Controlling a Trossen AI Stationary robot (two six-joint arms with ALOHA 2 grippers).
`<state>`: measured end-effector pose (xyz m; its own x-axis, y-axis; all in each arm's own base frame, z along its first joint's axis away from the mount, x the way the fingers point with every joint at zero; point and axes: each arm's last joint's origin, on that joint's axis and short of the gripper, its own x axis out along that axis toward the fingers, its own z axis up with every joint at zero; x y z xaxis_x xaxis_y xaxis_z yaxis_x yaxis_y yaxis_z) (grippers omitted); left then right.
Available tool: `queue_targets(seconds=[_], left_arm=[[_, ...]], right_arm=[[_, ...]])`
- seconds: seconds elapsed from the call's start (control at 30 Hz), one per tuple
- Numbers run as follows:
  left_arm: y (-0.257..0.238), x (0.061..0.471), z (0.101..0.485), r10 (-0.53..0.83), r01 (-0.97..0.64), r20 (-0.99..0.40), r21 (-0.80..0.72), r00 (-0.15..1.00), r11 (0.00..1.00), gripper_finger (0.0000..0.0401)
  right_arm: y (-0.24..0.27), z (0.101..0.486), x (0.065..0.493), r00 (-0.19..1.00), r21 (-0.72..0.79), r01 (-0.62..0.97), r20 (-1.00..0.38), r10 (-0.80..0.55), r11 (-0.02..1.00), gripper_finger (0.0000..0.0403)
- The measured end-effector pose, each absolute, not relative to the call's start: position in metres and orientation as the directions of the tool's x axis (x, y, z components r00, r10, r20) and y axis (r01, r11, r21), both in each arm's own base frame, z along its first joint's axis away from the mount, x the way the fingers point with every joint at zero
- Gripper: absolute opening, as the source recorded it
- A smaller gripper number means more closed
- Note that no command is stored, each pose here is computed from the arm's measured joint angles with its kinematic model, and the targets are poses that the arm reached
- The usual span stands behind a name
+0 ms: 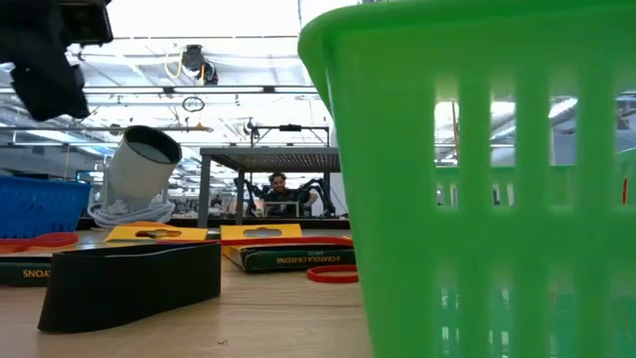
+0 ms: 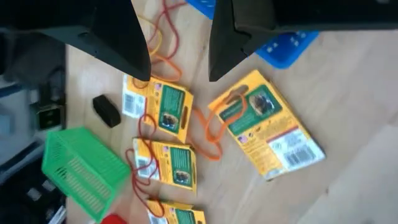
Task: Pick & Place Office Desk Supplies
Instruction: Put the yellow crayon box into the green bin
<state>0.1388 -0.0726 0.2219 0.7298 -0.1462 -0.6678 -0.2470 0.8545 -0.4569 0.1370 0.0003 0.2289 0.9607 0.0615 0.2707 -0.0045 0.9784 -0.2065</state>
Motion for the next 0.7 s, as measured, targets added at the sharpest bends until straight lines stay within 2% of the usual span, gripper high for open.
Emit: queue_targets(seconds=[0.13,0.3,0.53,0.7], left_arm=[[-0.078,0.159,0.229,-0.109,-0.209,-0.698,-0.355,0.708,0.911,0.0173],[-0.088,0.189,0.229,-0.046,-0.174,-0.792,-0.19,0.609,0.966,0.0172],[-0.105,0.225,0.207,0.055,-0.149,-0.901,-0.011,0.431,0.989,0.0172],[-0.113,0.242,0.186,0.098,-0.147,-0.933,0.049,0.347,0.988,0.0173]], right_arm=[[0.0,0.229,0.137,0.961,-0.206,-0.004,0.27,0.061,0.978,0.01],[0.0,0.229,0.137,0.961,-0.207,-0.005,0.271,0.062,0.978,0.01],[0.0,0.228,0.137,0.964,-0.206,-0.007,0.259,0.062,0.978,0.01],[0.0,0.228,0.137,0.964,-0.206,-0.007,0.259,0.062,0.978,0.01]])
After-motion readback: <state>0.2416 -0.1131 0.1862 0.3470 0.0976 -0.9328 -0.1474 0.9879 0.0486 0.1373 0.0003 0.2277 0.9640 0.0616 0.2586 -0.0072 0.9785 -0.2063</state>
